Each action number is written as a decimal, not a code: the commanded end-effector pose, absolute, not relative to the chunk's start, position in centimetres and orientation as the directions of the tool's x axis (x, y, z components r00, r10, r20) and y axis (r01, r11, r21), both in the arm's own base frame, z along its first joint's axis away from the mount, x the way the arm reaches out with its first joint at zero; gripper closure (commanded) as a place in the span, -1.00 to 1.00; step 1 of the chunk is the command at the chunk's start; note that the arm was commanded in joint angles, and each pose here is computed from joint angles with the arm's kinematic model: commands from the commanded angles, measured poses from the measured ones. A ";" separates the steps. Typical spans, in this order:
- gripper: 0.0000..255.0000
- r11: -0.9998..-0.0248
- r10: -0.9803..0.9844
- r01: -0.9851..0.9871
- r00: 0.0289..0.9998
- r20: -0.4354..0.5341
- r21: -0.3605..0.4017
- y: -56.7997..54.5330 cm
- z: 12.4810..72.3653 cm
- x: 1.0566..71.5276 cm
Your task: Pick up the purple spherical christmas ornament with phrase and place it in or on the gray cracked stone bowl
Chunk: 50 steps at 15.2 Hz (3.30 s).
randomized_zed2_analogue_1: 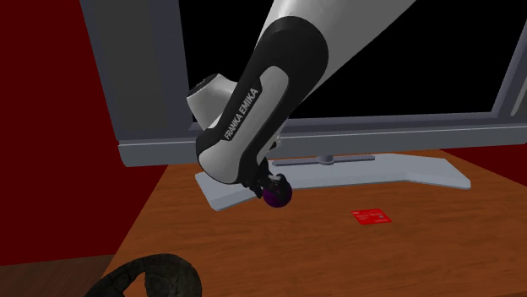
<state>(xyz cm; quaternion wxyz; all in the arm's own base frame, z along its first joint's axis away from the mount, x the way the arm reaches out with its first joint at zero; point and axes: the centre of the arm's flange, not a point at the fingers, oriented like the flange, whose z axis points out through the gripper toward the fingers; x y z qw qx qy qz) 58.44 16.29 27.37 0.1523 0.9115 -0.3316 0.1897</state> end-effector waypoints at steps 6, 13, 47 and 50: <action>1.00 -0.734 -0.547 -0.662 0.709 0.445 0.153 16.3 28.9 58.4; 1.00 -0.734 -0.547 -0.662 0.709 0.445 0.153 16.3 32.5 58.4; 1.00 -0.734 -0.547 -0.662 0.709 0.445 0.153 33.9 38.3 37.0; 1.00 -0.734 -0.547 -0.662 0.709 0.445 0.153 36.4 38.2 34.0</action>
